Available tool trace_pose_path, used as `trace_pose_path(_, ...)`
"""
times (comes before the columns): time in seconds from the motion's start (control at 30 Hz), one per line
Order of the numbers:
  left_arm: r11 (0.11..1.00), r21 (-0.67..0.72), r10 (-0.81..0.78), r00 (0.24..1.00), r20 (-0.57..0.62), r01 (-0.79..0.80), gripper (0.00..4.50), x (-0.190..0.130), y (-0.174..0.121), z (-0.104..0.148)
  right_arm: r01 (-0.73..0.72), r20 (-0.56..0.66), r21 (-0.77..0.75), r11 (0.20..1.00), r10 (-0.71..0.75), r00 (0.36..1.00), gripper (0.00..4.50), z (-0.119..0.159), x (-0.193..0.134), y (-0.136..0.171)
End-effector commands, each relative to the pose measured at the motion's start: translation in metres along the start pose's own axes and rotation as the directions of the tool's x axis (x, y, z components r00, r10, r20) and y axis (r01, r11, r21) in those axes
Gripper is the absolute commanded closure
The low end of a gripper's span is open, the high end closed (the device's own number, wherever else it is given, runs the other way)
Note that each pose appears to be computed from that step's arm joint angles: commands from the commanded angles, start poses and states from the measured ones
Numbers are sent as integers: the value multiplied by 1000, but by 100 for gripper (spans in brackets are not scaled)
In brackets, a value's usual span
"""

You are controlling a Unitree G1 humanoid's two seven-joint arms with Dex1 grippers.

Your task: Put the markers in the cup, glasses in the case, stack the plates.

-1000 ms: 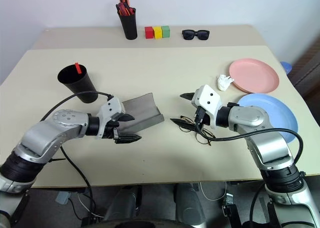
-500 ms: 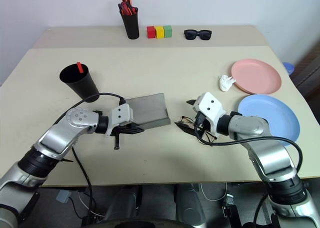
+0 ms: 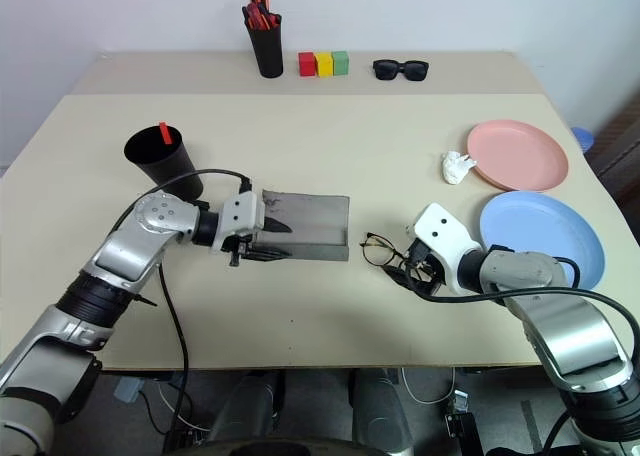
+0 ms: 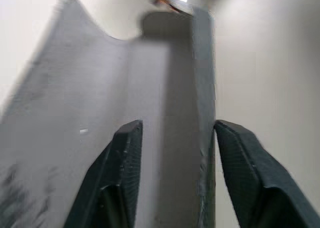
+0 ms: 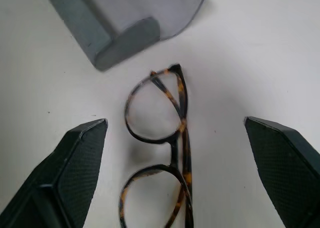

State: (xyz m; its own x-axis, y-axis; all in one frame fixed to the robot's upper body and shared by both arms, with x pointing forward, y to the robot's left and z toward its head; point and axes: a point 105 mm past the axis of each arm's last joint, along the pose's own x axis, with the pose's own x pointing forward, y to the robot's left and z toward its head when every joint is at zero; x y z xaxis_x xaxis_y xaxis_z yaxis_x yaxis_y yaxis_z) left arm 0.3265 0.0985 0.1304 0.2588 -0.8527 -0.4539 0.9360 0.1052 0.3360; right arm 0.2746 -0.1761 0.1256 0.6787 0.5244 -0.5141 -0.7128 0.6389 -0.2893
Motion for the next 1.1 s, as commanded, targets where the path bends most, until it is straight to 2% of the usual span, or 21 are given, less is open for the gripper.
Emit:
trace_pose_path(0.03, 992, -17, 127, 990, 52, -127, 206, -20, 19, 10, 47, -21, -3, 999, -47, 999, 58, -3, -1, -10)
trace_pose_path(0.07, 989, -32, 145, 988, 56, -144, 206, -22, 20, 9, 51, -29, 6, 999, -50, 998, 88, -5, 0, -11)
trace_pose_path(0.27, 965, -200, 202, 967, 158, -169, 206, -40, 2, 15, 50, -57, -2, 999, -50, 997, 405, -11, -1, -13)
trace_pose_path(0.3, 961, -213, 212, 965, 157, -177, 206, -41, 0, 15, 48, -56, -7, 999, -48, 997, 444, -10, -1, -13)
trace_pose_path(0.43, 926, -272, 295, 950, 98, -260, 206, -54, -5, -1, 33, -38, -78, 996, -36, 999, 444, -1, -2, -12)
trace_pose_path(0.53, 883, -323, 377, 924, 58, -340, 206, -68, -6, -14, 21, 23, -156, 988, -18, 1000, 444, 21, -7, -12)
trace_pose_path(0.63, 817, -359, 478, 878, -15, -451, 206, -86, -10, -36, -26, 202, -212, 977, 70, 977, 444, 73, -7, 1)
trace_pose_path(0.7, 786, -375, 514, 857, -45, -491, 206, -94, -13, -44, -48, 263, -227, 973, 109, 959, 444, 93, -2, 8)
trace_pose_path(0.77, 767, -384, 533, 844, -67, -515, 206, -100, -19, -50, -103, 350, -224, 969, 179, 919, 444, 120, 14, 26)
trace_pose_path(0.83, 751, -387, 553, 830, -73, -534, 206, -104, -21, -52, -130, 381, -224, 966, 210, 900, 444, 138, 36, 40)
trace_pose_path(0.93, 735, -402, 571, 818, -67, -546, 206, -107, -22, -51, -119, 358, -227, 967, 197, 913, 444, 145, 66, 49)
trace_pose_path(1.1, 740, -397, 573, 818, -53, -544, 206, -107, -25, -42, -76, 288, -267, 961, 155, 945, 444, 129, 90, 41)
